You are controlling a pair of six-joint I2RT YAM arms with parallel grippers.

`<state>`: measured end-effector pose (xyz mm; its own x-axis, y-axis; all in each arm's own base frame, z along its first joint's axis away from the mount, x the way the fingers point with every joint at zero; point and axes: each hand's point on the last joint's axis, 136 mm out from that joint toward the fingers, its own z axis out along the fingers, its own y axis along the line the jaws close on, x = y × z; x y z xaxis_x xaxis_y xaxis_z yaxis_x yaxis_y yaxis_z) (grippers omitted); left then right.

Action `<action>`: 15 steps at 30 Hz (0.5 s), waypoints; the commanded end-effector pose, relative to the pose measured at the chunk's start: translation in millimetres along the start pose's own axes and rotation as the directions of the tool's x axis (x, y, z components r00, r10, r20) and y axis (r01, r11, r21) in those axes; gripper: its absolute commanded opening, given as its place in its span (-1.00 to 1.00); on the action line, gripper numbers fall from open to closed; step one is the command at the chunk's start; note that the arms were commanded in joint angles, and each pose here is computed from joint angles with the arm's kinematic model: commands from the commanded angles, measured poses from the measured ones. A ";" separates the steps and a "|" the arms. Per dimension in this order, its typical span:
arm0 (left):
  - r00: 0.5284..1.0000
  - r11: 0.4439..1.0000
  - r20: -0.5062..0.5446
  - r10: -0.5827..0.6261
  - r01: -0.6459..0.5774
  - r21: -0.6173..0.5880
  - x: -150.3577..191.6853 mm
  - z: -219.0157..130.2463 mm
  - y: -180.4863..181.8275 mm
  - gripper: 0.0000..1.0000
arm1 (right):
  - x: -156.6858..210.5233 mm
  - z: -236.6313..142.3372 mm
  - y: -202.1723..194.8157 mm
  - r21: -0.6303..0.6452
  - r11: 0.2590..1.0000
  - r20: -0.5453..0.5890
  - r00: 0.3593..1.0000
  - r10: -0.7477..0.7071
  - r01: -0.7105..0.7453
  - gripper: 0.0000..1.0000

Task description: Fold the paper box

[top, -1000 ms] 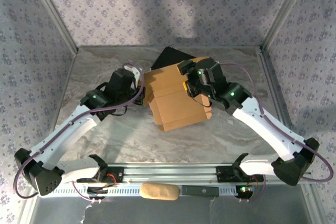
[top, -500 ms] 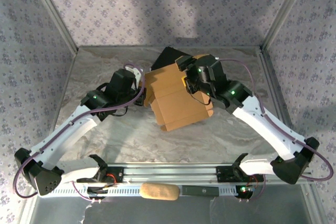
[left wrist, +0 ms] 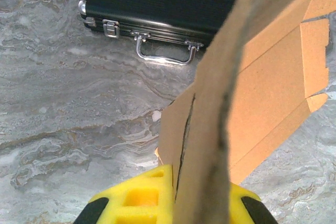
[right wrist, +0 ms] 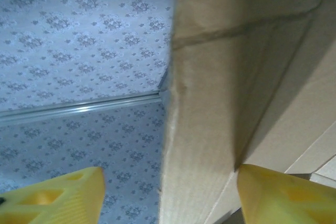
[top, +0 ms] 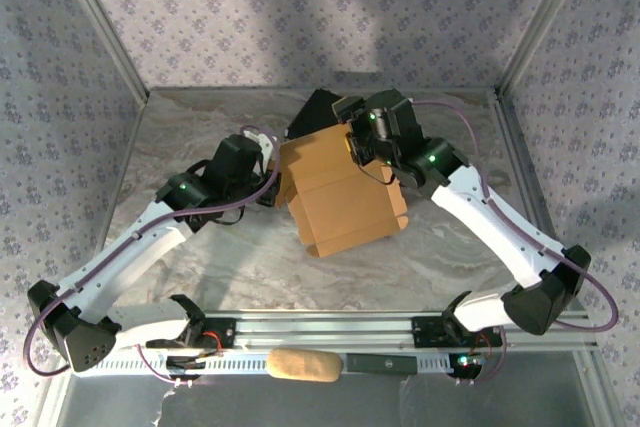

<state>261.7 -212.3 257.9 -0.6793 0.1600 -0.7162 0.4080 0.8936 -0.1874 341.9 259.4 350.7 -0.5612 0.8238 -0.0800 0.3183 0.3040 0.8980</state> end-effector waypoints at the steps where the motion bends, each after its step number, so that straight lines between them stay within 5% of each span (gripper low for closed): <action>1: 1.000 1.000 0.014 0.024 -0.024 -0.001 -6.1 -6.3 -2.4 -1.00 | -0.3 3.2 1.3 0.016 1.000 -0.015 1.000 0.014 -0.013 0.24; 15: 0.998 0.998 0.021 0.054 -0.054 0.009 -1.1 -8.0 -2.4 -1.00 | -19.5 5.2 -41.5 0.054 0.994 -0.005 0.996 0.091 -0.090 -0.87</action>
<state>258.6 -210.2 253.9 -0.6755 0.2024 -0.7090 0.4281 0.8906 -0.1536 345.5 246.2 315.7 -0.5556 0.8313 -0.0144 0.3979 0.2811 0.8733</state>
